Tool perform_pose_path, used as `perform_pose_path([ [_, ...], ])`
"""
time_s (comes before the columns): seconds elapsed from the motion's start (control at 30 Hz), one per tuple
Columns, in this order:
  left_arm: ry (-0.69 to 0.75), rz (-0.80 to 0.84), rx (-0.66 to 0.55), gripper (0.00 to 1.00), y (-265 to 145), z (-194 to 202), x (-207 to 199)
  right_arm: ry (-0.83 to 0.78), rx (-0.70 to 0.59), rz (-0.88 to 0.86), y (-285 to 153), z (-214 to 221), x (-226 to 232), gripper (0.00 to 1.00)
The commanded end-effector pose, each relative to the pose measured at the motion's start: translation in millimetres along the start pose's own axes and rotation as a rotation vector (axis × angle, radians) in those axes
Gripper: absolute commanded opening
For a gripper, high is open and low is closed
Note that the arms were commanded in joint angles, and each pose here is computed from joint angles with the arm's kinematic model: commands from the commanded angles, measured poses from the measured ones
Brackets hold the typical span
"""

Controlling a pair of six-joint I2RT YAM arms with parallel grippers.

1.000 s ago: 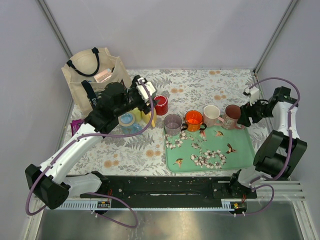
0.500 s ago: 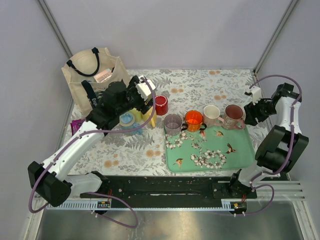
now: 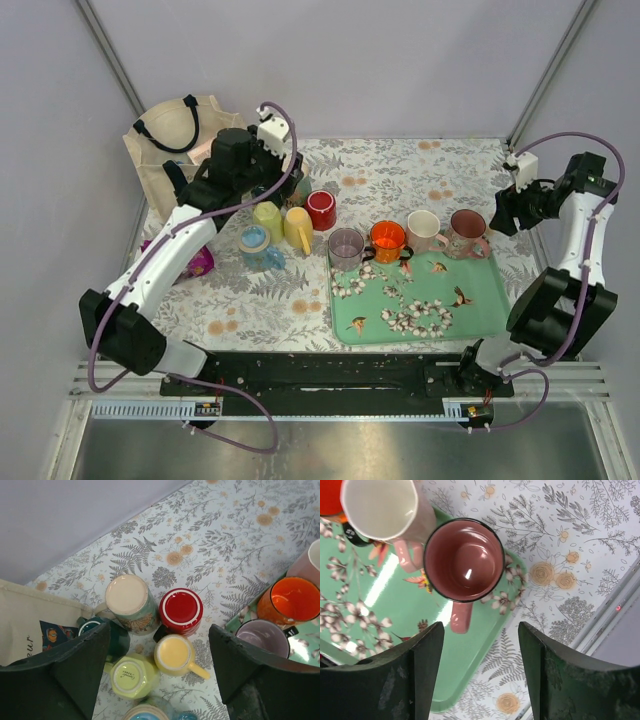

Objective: Turn the mug right side up
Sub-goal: Turn over the cup at the center of the board.

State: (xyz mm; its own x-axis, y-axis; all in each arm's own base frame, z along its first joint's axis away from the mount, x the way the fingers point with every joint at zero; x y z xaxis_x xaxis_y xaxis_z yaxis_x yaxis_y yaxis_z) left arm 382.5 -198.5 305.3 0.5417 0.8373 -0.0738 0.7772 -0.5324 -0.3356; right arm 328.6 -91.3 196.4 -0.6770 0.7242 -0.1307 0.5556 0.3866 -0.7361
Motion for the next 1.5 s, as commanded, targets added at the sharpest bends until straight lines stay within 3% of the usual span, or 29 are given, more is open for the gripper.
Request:
perform_pose_path([
  [0.0,-0.147,-0.046,-0.010,0.83,7,-20,9,0.055,-0.100,0.032,-26,-31,23,0.70],
  [0.1,-0.238,-0.115,0.043,0.83,13,-20,20,0.096,-0.154,0.055,-46,-56,35,0.72],
  [0.2,-0.305,-0.138,0.096,0.83,13,-10,29,0.089,-0.219,0.067,-62,-79,53,0.81],
  [0.4,-0.306,-0.162,0.136,0.83,-7,15,40,0.176,-0.327,-0.002,-71,-106,87,0.96],
  [0.47,-0.239,-0.148,0.147,0.83,-14,27,38,0.214,-0.365,-0.060,-69,-111,98,1.00],
  [0.53,-0.059,-0.104,0.169,0.84,-21,38,26,0.249,-0.391,-0.118,-60,-111,106,0.99],
  [0.6,0.144,0.090,0.235,0.81,-34,60,0,0.257,-0.423,-0.175,-50,-112,113,1.00],
  [0.67,0.297,0.250,0.333,0.80,-55,84,-21,0.172,-0.452,-0.247,-42,-118,129,1.00],
  [0.73,0.328,0.257,0.410,0.81,-64,98,-21,0.043,-0.477,-0.317,-36,-125,148,1.00],
  [0.83,0.256,0.134,0.493,0.82,-70,103,-5,-0.105,-0.518,-0.418,-25,-136,177,0.98],
  [0.97,0.109,0.056,0.524,0.86,-73,100,12,-0.145,-0.540,-0.426,-14,-144,187,0.91],
  [1.03,0.013,-0.013,0.552,0.88,-66,108,28,-0.158,-0.522,-0.397,-6,-140,188,0.90],
  [1.07,-0.025,-0.032,0.567,0.92,-63,109,34,-0.227,-0.519,-0.395,-3,-137,193,0.90],
  [1.2,-0.219,-0.129,0.610,0.92,-47,125,63,-0.419,-0.418,-0.366,7,-122,218,0.93],
  [1.47,-0.558,-0.146,0.573,0.81,-10,152,85,-0.321,-0.358,-0.401,7,-121,236,0.92],
])
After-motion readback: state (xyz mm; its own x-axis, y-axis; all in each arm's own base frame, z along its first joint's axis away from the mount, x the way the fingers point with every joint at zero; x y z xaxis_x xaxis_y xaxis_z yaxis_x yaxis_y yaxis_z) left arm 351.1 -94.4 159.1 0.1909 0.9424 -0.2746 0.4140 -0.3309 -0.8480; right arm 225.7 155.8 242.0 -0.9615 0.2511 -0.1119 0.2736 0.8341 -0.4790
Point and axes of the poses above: each gripper's point midway between its finger pads, its own y axis out along the fingers, its own x axis along the line the jaws close on, z = x × y, the point moved 1 cm from there along -y, back along the fingers, and after that the axes turned 11 degrees about -y, right-handed, at the moved point
